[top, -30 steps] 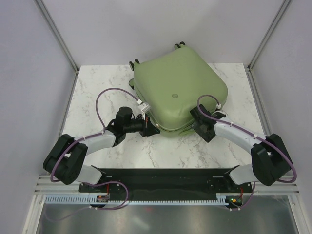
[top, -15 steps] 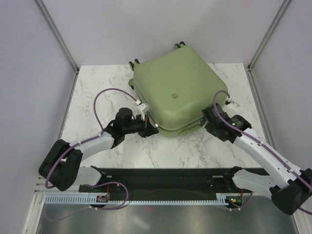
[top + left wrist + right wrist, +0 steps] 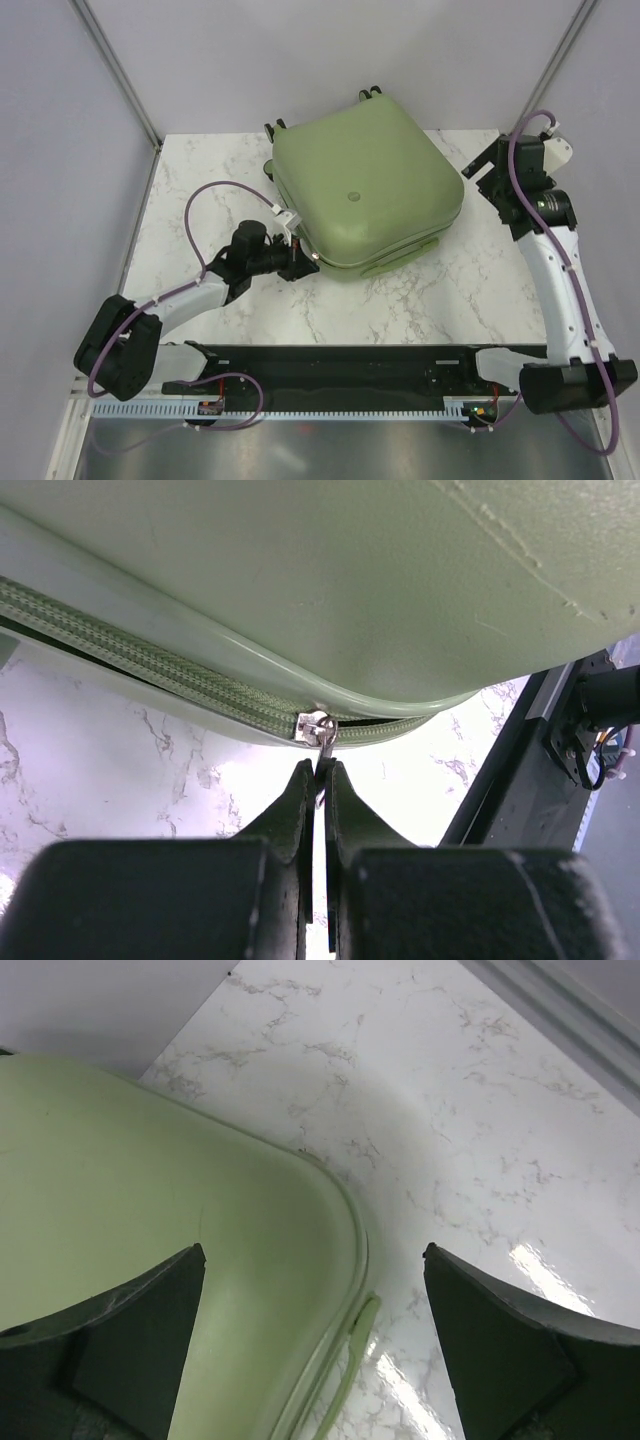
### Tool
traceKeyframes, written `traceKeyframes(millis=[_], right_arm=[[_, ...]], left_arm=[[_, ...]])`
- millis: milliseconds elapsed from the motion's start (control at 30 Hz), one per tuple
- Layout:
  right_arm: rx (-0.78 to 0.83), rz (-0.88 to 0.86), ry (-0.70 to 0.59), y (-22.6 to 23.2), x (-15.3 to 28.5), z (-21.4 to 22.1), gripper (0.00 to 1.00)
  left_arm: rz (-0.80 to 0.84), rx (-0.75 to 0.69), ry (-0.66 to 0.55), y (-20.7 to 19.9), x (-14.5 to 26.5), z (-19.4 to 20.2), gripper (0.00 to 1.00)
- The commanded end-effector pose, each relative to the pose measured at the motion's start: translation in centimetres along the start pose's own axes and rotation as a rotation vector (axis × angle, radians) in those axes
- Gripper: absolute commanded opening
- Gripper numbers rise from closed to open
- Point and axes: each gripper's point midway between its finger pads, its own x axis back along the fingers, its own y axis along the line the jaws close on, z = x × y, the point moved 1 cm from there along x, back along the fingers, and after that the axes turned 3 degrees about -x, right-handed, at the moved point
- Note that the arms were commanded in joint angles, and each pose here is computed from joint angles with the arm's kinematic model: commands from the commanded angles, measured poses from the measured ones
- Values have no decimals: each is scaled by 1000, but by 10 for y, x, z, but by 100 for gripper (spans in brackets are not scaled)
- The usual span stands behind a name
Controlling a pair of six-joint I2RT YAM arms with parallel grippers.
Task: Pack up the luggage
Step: Zip the luggage at the center of the board.
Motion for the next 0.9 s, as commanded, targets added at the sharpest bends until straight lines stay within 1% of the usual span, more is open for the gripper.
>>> traceKeyframes(millis=[0,33,67,100,167,200,267,300,367,467,533,600,633,700,733,867], right_arm=[[-20,-125,94,26,-50,6,96],[-41,-114,103,23,-62,8,96],[-68,-128,94,24,-74,1,96],[-76,-114,113,21,-90,6,96],[-112,-126,117,22,-109,3,96],[-124,-112,147,18,-127,7,96],[-124,-118,139,21,-142,2,96],[-118,-98,163,18,-158,11,96],[-118,-97,194,18,-172,20,96],[-120,-106,315,14,-196,60,93],[-137,-90,366,6,-200,81,91],[-152,-87,376,3,-202,90,91],[-152,-67,396,-5,-202,103,91],[-153,-54,399,-9,-201,109,91],[-153,-35,409,-15,-201,117,91],[-140,22,413,-26,-198,130,91]], left_arm=[[-28,-74,-70,4,10,-20,2],[-23,-79,-70,3,12,-20,2],[-12,-90,-68,0,14,-21,2],[-8,-92,-58,-2,15,-19,2],[0,-98,-46,-4,18,-16,2],[7,-110,-46,-8,21,-16,2],[11,-125,-49,-12,24,-16,2],[16,-135,-52,-15,27,-16,2],[26,-144,-52,-20,28,-16,2],[37,-158,-47,-28,28,-12,2],[59,-173,-29,-36,25,-6,2],[77,-192,-12,-43,22,-1,2],[97,-205,6,-50,20,4,2],[99,-239,35,-55,18,12,2],[120,-267,45,-65,18,15,2],[150,-326,36,-83,27,17,2]])
